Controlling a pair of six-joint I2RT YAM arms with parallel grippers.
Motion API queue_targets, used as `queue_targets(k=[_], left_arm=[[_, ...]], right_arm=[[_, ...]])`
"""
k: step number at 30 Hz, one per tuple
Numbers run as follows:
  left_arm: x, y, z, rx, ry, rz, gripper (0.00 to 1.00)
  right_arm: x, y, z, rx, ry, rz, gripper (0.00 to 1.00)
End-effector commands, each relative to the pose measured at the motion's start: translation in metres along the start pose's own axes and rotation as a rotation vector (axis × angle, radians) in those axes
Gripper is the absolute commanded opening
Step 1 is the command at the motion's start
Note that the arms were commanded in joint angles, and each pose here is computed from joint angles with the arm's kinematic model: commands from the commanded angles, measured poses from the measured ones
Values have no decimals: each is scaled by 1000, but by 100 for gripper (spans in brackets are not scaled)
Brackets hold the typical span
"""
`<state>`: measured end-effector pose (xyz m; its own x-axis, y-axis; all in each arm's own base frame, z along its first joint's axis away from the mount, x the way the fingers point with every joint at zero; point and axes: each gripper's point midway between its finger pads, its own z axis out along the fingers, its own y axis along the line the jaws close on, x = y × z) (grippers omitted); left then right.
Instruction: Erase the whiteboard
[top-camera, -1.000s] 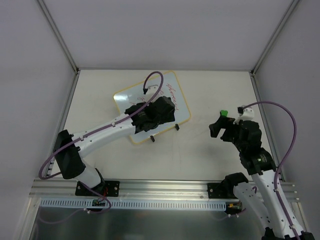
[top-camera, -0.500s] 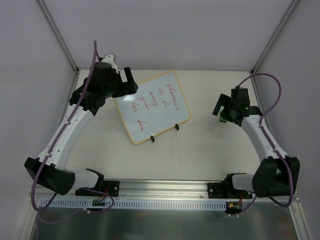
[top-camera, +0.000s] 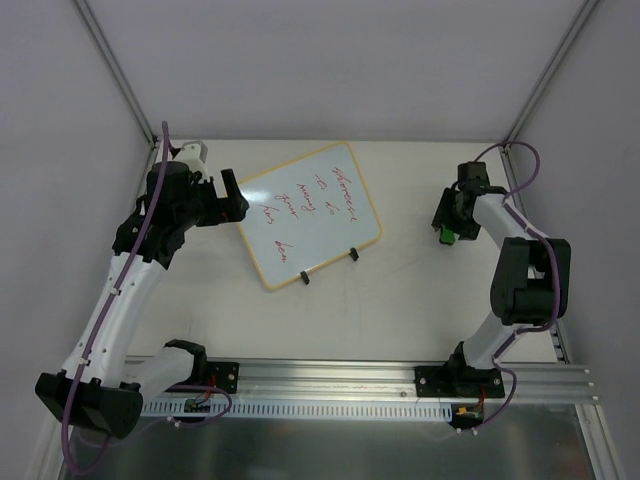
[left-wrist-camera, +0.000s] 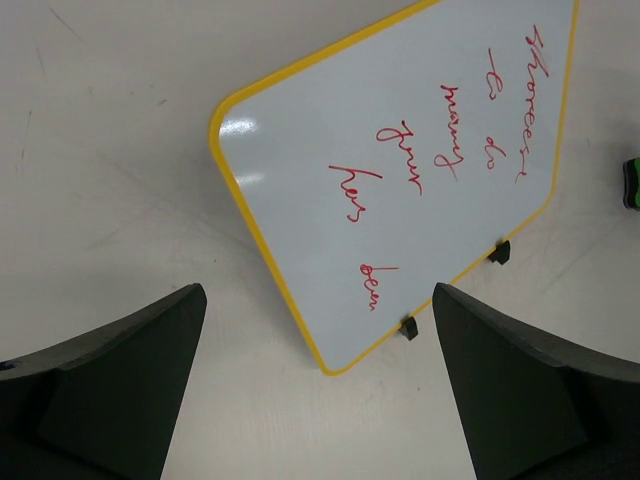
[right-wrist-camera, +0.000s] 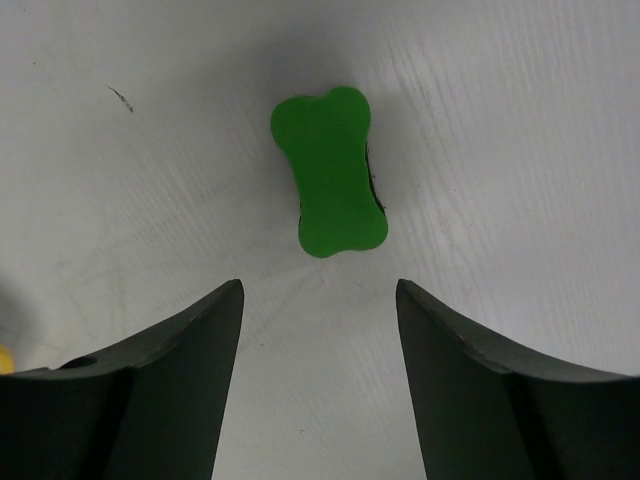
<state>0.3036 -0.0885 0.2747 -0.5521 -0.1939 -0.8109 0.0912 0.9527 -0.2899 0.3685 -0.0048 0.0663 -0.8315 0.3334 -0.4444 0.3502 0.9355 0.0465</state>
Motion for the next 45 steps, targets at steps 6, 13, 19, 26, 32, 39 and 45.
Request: queue_targets(k=[6,13,19,26,32,39,45], left_arm=[[2,10,-5,-21,-33,28,99],[7,14,-5,-37,-29,29,99],[12,18,-3,-48,-17,33,99],[14,20,-3,-55,-15,37,99],[17,21,-2,-60,-10,38,99],[22,22,-1,-62,2,33,99],[24,21,0,-52,9,27,99]], right_arm=[[-30,-3,17,7,-16,-118,60],[-30,-11,30,20,12,-141,56],[-29,-6,36,-23,32,-188,55],[-30,-4,42,-41,42,-225,53],[-33,0,44,-55,29,-230,50],[-31,-1,49,-51,38,-226,48],[-32,-1,50,-49,33,-229,41]])
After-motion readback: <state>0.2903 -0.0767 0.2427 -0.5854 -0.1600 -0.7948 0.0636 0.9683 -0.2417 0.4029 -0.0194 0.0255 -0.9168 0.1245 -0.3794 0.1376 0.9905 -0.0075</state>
